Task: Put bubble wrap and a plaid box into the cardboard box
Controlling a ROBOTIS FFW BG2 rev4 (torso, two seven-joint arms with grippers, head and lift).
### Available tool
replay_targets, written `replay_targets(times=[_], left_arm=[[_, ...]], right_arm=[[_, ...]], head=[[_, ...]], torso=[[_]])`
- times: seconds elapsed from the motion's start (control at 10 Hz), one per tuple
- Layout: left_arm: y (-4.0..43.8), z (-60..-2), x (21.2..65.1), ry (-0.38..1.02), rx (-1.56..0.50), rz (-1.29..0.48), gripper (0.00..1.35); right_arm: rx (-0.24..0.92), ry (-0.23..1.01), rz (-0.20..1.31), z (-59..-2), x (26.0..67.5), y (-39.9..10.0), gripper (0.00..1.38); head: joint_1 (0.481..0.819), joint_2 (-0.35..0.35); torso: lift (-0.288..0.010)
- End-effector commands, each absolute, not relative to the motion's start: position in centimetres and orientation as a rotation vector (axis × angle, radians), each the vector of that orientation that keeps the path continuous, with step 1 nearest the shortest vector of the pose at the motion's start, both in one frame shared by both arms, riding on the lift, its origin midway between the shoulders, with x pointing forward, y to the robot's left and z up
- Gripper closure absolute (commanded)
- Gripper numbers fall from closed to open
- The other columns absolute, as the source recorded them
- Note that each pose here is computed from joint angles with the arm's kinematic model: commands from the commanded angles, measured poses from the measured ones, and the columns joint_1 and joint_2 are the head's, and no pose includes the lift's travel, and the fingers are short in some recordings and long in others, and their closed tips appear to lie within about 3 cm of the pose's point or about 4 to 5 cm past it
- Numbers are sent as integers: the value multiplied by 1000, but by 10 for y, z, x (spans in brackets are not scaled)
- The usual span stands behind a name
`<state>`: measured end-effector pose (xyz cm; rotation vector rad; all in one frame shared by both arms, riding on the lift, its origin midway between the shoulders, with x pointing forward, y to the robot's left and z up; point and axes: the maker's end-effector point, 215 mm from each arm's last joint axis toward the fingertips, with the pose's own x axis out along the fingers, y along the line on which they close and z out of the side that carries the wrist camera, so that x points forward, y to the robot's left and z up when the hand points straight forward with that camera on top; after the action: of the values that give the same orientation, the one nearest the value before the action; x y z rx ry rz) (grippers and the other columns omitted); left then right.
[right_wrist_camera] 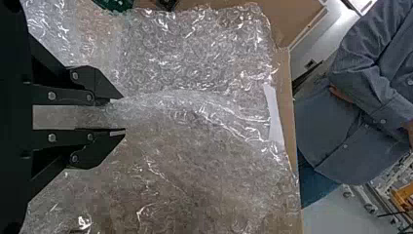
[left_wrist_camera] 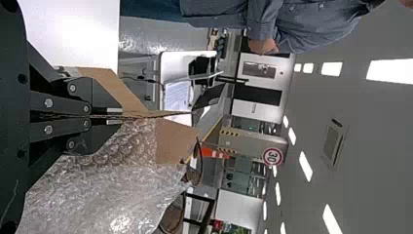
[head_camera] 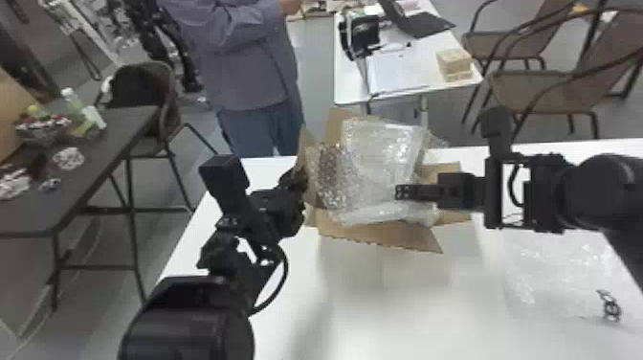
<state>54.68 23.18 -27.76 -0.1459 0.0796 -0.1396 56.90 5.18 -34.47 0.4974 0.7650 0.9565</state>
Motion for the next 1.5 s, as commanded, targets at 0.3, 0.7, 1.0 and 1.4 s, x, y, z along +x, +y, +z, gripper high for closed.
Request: replay_targets(times=[0.3,0.7,1.0,1.4], left_arm=[[226,-275,550,74,-145,-153,1220],[222,-274,553,71,-147,-162,1220],[226,-280,549,77,-152,-153,1220],[227,-278,549,69,-154,-151,1220]], right_arm=[[552,762,975,-374,589,63,1006],[594,777,1010,-386,585,66,481],[568,696,948,-339,580,61,168],[472,578,893,-280,567,21,269]], head=[[665,274],[674,269],[669,271],[643,268]], torso=[[-105],[-105],[-105],[-105]])
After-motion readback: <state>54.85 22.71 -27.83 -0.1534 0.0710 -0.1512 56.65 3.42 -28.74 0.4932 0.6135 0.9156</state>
